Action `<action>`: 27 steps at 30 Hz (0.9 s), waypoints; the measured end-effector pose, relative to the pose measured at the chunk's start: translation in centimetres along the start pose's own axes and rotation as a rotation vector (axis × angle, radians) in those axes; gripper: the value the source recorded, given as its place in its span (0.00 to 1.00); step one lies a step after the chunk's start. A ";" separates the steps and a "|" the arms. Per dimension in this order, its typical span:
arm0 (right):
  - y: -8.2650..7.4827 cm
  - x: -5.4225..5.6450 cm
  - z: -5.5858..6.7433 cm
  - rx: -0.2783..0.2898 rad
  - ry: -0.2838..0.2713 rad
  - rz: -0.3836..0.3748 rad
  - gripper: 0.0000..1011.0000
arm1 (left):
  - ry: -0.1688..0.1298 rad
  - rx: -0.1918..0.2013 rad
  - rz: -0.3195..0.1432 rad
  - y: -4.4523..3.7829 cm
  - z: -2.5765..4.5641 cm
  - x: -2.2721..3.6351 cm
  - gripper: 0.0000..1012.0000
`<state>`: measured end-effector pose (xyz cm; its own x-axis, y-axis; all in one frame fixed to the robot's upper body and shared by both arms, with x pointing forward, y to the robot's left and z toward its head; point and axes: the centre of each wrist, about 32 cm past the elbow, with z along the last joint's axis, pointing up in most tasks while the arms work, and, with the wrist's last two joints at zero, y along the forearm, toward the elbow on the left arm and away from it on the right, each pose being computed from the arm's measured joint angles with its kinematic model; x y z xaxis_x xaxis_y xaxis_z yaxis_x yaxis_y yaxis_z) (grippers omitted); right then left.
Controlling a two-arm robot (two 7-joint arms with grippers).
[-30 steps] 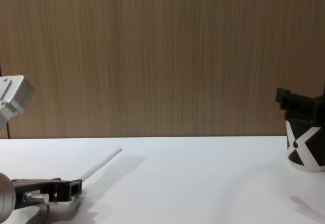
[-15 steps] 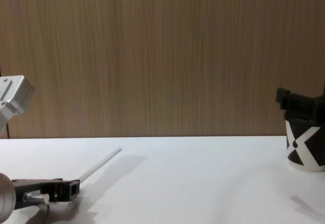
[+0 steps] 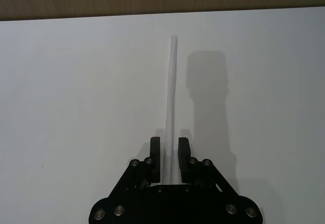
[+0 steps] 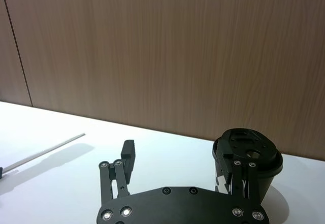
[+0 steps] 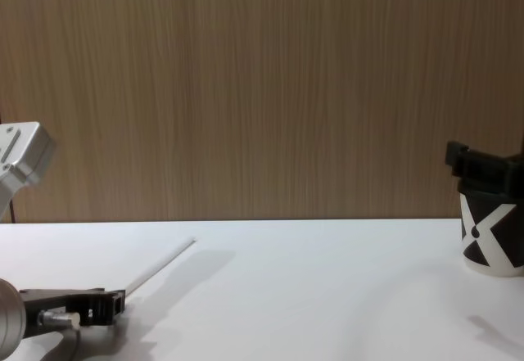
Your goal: Pick up the straw with one hand, pass it to the other hand, and insert it into the cup.
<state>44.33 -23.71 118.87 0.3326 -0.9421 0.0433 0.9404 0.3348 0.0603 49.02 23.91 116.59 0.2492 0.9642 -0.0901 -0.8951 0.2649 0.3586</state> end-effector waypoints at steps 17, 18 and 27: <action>0.0 0.0 0.0 0.000 0.000 0.000 0.99 | 0.000 0.000 0.000 0.00 0.00 -0.01 0.12; 0.0 0.0 0.0 0.000 0.000 0.000 0.99 | 0.000 0.000 0.000 0.00 0.00 -0.01 0.11; 0.0 0.0 0.0 0.000 0.000 0.000 0.99 | 0.000 -0.001 0.000 0.00 0.00 -0.01 0.06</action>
<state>44.33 -23.71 118.87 0.3326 -0.9421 0.0432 0.9404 0.3348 0.0603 49.02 23.90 116.59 0.2492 0.9642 -0.0903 -0.8953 0.2649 0.3581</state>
